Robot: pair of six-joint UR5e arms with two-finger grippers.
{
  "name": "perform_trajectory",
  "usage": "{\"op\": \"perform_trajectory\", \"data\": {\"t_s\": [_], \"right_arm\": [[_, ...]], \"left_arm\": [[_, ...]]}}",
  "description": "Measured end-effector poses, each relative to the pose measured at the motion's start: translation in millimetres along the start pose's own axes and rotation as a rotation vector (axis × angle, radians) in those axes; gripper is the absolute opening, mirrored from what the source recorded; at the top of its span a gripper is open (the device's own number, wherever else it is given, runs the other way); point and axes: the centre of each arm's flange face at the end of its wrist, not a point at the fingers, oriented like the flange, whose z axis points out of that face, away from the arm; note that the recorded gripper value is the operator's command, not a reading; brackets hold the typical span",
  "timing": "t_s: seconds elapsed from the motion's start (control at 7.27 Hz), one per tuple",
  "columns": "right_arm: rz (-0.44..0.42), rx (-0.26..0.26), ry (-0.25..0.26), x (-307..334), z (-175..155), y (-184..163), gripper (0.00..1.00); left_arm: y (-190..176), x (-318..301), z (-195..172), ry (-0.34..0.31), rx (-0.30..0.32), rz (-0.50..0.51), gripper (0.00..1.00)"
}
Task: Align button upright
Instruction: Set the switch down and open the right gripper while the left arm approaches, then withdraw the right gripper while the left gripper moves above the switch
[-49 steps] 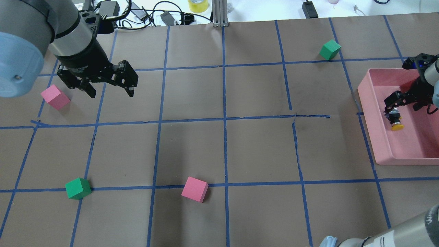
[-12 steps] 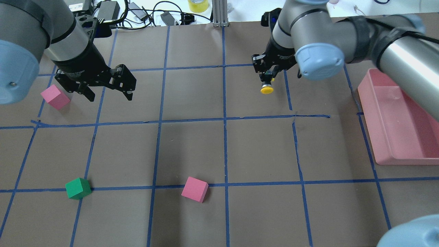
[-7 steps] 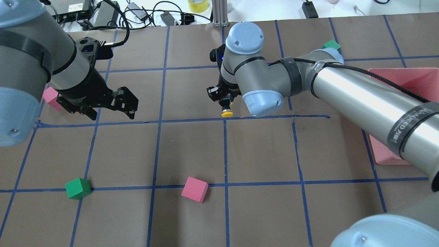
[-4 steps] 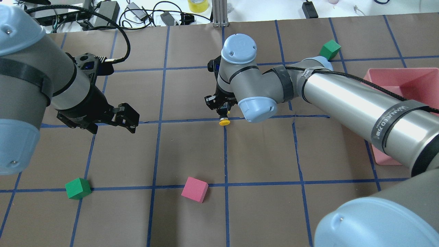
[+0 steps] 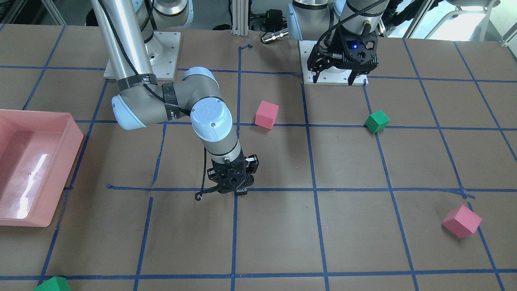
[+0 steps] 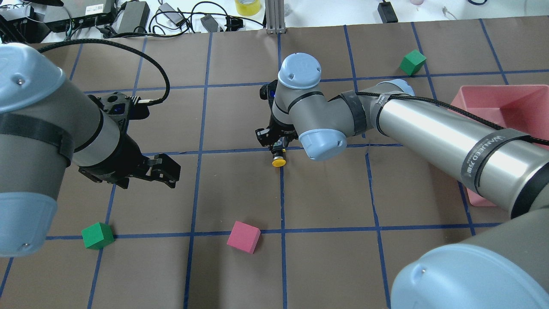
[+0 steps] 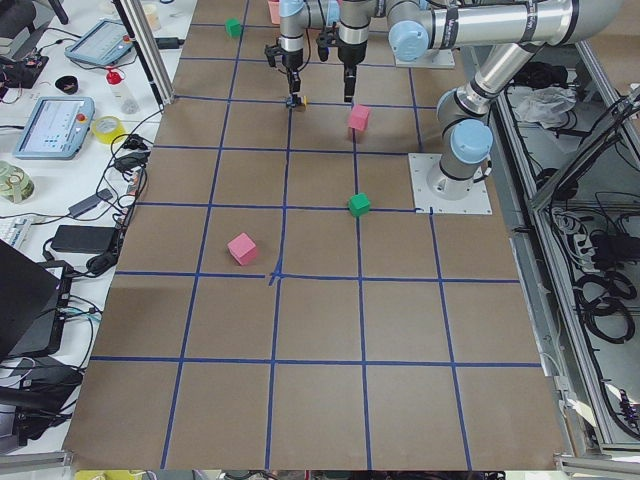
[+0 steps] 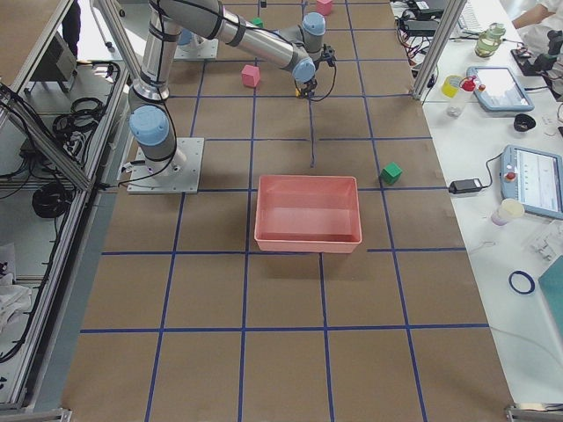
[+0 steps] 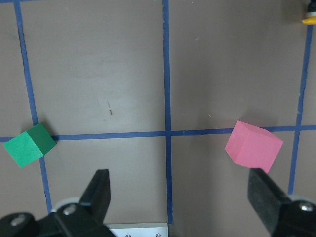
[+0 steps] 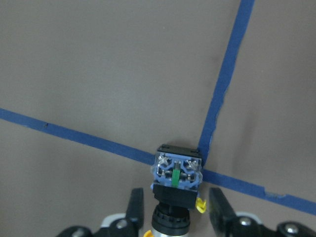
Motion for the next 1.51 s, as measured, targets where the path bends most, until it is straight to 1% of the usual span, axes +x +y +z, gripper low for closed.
{"op": "perform_trajectory", "data": {"t_s": [0.14,0.28,0.41,0.55,0.69,0.83,0.96,1.1,1.24,1.38,1.51], "right_arm": [[-0.012,0.04,0.001,-0.2,-14.5,-4.9,1.0],[-0.013,0.082,0.004,5.1,-44.1,-10.8,1.0],[0.007,0.089,0.011,21.6,-82.6,-13.4,1.0],[0.036,0.068,0.02,50.2,-123.8,-11.7,1.0],[0.055,0.052,0.028,81.3,-164.3,-5.1,1.0],[0.076,0.045,0.05,105.0,-206.8,8.5,1.0],[0.089,0.058,0.1,117.2,-249.6,23.0,1.0],[0.092,0.087,0.147,118.2,-288.7,35.9,1.0],[0.093,0.119,0.155,112.6,-318.5,46.1,1.0],[0.094,0.141,0.129,106.2,-333.4,51.3,1.0],[0.097,0.151,0.101,102.9,-338.4,52.7,1.0]], "left_arm": [[4.3,3.1,6.6,0.002,-0.001,0.008,0.87],[6.7,7.6,14.5,0.001,0.009,0.021,0.88],[7.9,14.4,26.4,0.001,0.041,0.034,0.95],[10.4,25.3,45.8,0.004,0.097,0.037,1.0],[15.7,39.4,67.0,0.011,0.156,0.031,1.0],[20.7,52.9,81.5,0.021,0.192,0.024,1.0],[23.0,62.5,90.4,0.029,0.198,0.01,1.0],[24.0,72.5,97.3,0.037,0.2,-0.008,1.0],[24.9,87.3,103.3,0.049,0.214,-0.018,1.0],[24.3,102.0,109.3,0.061,0.226,-0.027,1.0],[21.3,112.3,114.7,0.072,0.237,-0.038,1.0]]}}
